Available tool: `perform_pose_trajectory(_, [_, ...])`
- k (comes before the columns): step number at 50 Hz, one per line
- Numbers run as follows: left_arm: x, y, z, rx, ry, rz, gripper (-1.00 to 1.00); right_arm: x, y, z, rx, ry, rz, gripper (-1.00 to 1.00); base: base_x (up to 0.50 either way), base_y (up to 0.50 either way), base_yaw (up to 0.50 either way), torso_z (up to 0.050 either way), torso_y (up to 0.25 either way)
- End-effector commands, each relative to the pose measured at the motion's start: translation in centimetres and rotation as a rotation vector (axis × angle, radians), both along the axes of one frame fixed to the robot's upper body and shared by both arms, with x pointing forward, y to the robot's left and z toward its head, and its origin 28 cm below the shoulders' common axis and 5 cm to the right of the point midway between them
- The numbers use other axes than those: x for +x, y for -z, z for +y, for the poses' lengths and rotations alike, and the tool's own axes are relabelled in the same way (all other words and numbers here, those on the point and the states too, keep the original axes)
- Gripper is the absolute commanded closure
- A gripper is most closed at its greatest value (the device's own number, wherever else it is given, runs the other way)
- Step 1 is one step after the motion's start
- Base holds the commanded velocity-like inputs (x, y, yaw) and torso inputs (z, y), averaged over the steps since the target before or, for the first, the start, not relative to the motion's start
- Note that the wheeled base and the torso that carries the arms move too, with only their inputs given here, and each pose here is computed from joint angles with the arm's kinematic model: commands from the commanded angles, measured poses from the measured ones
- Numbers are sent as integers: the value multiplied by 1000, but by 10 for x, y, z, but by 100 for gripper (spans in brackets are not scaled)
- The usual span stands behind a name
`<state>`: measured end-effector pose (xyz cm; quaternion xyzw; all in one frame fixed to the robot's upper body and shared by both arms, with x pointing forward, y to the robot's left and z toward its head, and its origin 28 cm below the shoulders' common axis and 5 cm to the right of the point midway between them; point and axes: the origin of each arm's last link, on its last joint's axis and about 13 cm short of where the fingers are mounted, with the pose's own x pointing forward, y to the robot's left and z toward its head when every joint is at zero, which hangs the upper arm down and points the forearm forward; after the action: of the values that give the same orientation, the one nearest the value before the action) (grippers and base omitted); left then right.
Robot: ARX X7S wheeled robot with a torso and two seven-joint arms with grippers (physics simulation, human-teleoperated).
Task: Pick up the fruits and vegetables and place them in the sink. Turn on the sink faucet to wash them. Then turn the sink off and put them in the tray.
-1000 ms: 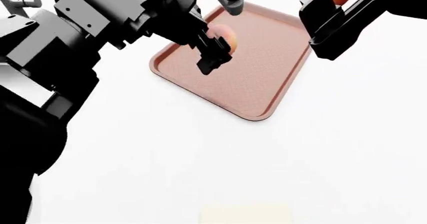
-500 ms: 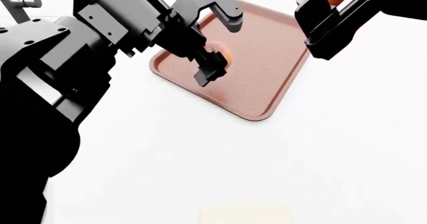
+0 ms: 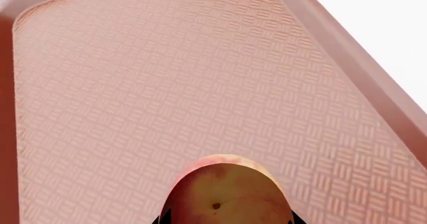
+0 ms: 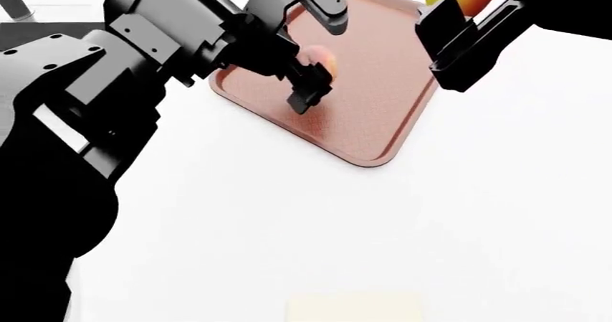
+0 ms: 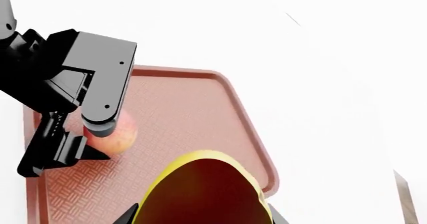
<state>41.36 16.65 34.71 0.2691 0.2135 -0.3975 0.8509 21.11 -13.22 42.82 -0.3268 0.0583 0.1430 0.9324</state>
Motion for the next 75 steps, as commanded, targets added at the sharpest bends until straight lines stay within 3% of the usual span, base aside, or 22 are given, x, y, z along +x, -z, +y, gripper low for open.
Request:
perform_pose_trajectory(1, [0, -3, -2, -39, -3, -26, 100, 1, 1, -1, -3, 0, -5, 100, 0, 0, 0, 0, 0])
perform_pose_trajectory(5, [-1, -7, -2, -56, -1, -32, 100, 1, 2, -1, -2, 1, -5, 100, 0, 0, 0, 0, 0])
perform_pose_trajectory(6, [-1, -8, -2, -60, 1, -33, -100, 1, 3, -1, -2, 1, -4, 100, 0, 0, 0, 0, 0])
perform_pose_trajectory(16, [-2, -13, -2, -62, 22, -21, -100, 1, 3, 0, -4, -2, -1, 100, 0, 0, 0, 0, 0])
perform_pose_trajectory(29, [-5, -37, 8, -136, 25, -44, -100, 11, 1, -1, -16, 16, 22, 100, -1, 0, 0, 0, 136])
perform_pose_trajectory(35, [-6, -45, 15, -155, 12, -52, -100, 33, 4, 0, -27, 50, 95, 100, 0, 0, 0, 0, 152])
perform_pose_trajectory(47, [-19, -56, 25, -241, 41, -59, -100, 105, 7, 10, -68, 107, 235, 100, 0, 0, 0, 0, 0])
perform_pose_trajectory(53, [-22, -57, 27, -276, 55, -53, -100, 139, 13, 21, -40, 112, 275, 100, 0, 0, 0, 0, 0])
perform_pose_trajectory(65, [-24, -54, 26, -283, 61, -50, -100, 146, 22, 26, -44, 106, 310, 100, 0, 0, 0, 0, 0])
perform_pose_trajectory(72, [-26, -54, 26, -274, 76, -56, -100, 186, 31, 26, -38, 108, 333, 100, 0, 0, 0, 0, 0])
perform_pose_trajectory(75, [-26, -53, 25, -275, 82, -55, -100, 189, 35, 25, -38, 119, 342, 100, 0, 0, 0, 0, 0])
